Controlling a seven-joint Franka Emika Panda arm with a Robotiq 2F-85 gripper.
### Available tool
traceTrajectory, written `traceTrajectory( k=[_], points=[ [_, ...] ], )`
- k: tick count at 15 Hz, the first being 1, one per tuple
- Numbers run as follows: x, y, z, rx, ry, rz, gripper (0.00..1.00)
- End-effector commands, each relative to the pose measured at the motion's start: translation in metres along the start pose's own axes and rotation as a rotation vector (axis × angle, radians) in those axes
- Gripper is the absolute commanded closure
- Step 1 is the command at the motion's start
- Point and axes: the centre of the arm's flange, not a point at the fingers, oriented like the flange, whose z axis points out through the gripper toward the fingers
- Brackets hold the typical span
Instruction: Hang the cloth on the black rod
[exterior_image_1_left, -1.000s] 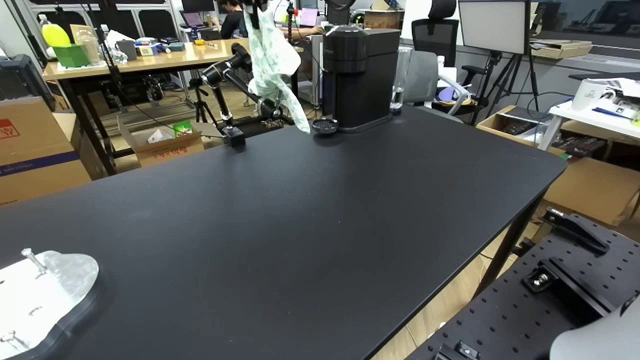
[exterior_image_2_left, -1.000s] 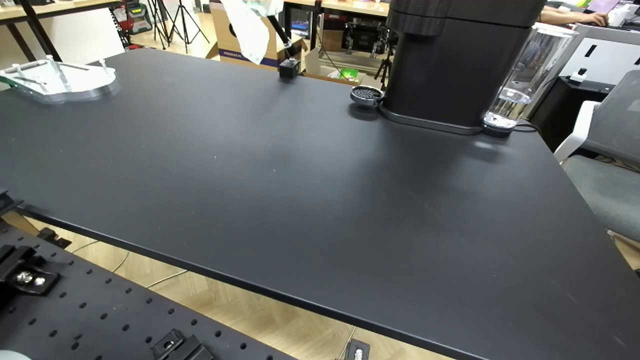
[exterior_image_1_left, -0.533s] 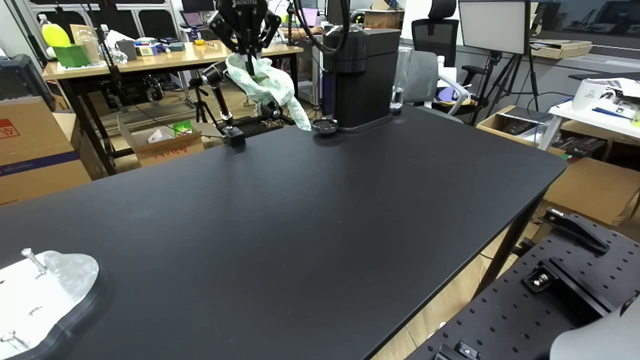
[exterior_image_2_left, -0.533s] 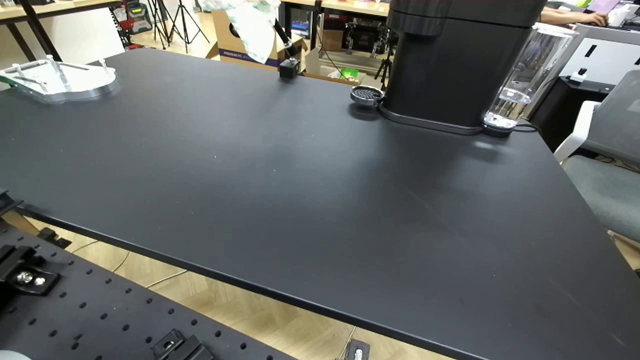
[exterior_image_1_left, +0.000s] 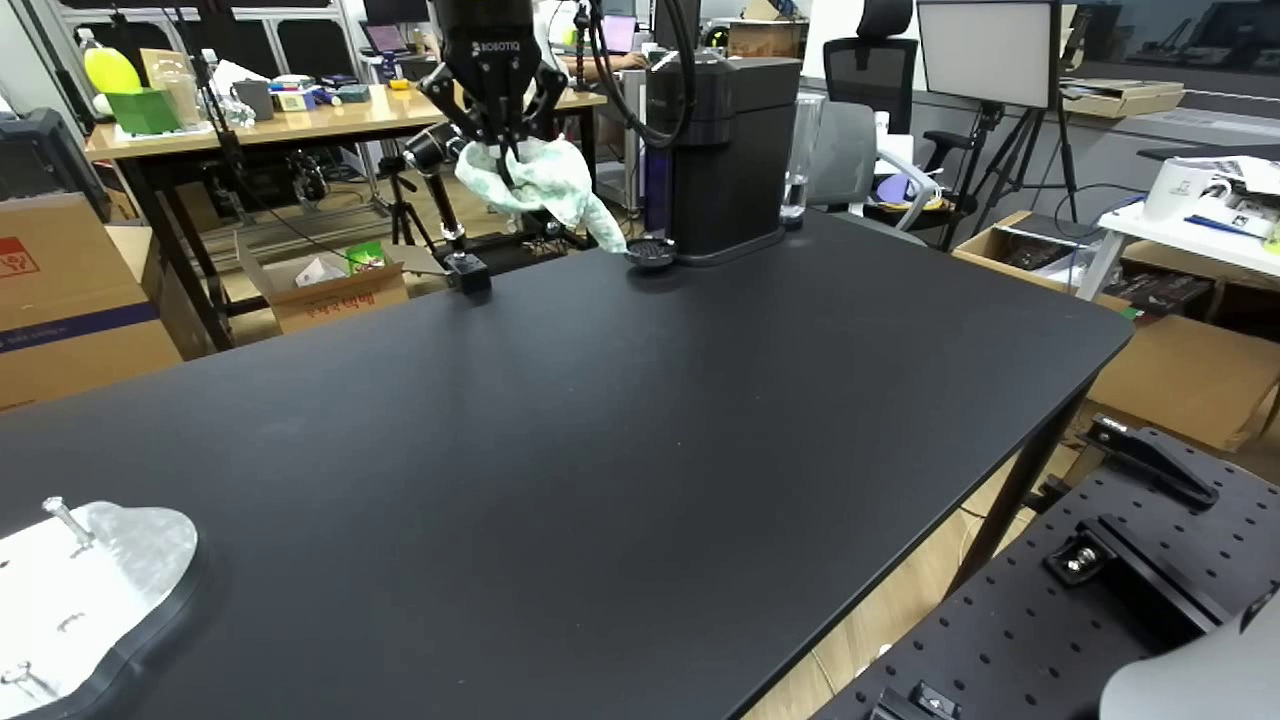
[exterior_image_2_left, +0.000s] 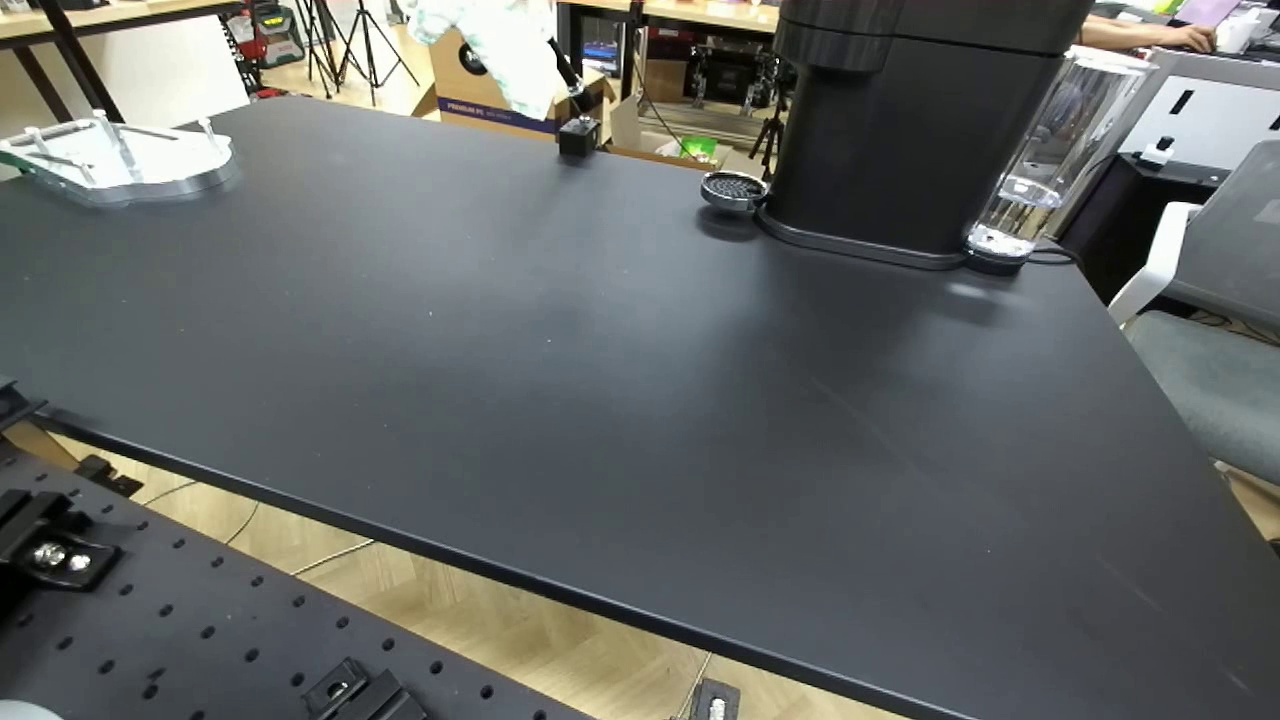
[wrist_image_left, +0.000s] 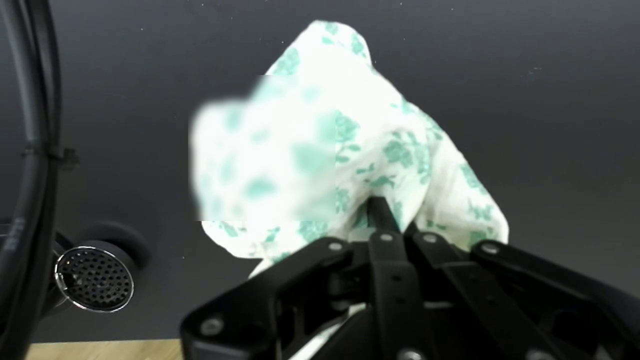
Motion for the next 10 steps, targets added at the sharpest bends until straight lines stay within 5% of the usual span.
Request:
traceTrajectory(
  k=[1, 10],
  points=[
    [0.0, 0.008, -0.014, -0.001, 0.021, 0.027, 1.0],
    [0.004, 0.043, -0.01, -0.018, 0.03, 0.074, 1.0]
  ],
)
